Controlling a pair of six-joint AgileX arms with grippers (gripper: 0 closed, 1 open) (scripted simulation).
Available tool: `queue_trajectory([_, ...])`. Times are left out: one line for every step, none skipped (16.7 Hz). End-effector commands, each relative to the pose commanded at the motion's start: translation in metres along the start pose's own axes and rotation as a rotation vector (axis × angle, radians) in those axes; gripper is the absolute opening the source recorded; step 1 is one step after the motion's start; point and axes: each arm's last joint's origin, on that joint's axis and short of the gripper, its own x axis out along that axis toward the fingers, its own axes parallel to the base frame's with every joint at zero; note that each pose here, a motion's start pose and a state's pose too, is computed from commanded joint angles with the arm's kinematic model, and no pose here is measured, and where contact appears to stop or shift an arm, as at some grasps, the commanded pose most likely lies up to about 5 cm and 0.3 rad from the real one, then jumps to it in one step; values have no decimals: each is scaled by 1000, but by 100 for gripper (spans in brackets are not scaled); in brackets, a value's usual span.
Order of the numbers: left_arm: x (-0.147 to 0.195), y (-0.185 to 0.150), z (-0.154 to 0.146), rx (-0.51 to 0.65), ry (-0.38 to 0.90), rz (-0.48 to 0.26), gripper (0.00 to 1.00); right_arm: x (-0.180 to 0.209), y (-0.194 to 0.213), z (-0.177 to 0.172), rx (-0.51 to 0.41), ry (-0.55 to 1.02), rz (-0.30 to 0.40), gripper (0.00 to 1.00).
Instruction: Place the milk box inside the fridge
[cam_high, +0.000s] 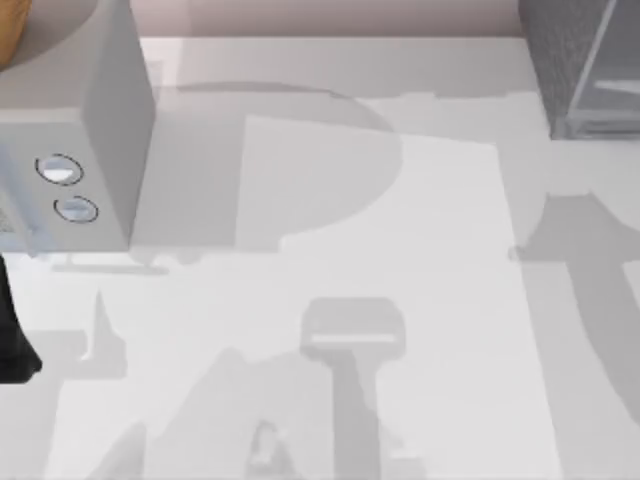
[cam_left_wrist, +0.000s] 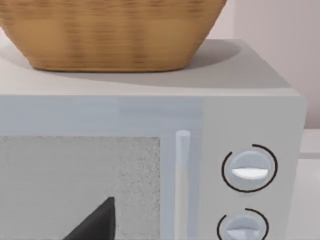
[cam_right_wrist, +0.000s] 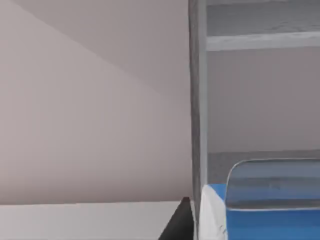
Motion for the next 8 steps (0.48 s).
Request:
queue_trajectory([0, 0, 0, 0, 0, 0, 100, -14, -11, -10, -6, -6, -2, 0])
queue_trajectory([0, 0, 0, 0, 0, 0, 100, -27, -20, -22, -12, -12, -5, 0])
queue_trajectory([0, 0, 0, 0, 0, 0, 100, -38, -27, -34, -18, -17, -7, 0])
queue_trajectory([0, 0, 0, 0, 0, 0, 100, -47, -34, -47, -24, -21, -10, 0])
queue_trajectory([0, 0, 0, 0, 0, 0, 100, -55, -39, -60, -29, -24, -12, 0])
queue_trajectory([0, 0, 0, 0, 0, 0, 100, -61, -43, -72, -34, -26, -15, 0])
queue_trajectory([0, 0, 0, 0, 0, 0, 100, -65, -46, -84, -39, -27, -17, 0])
queue_trajectory([0, 0, 0, 0, 0, 0, 100, -68, -49, -95, -43, -28, -19, 0])
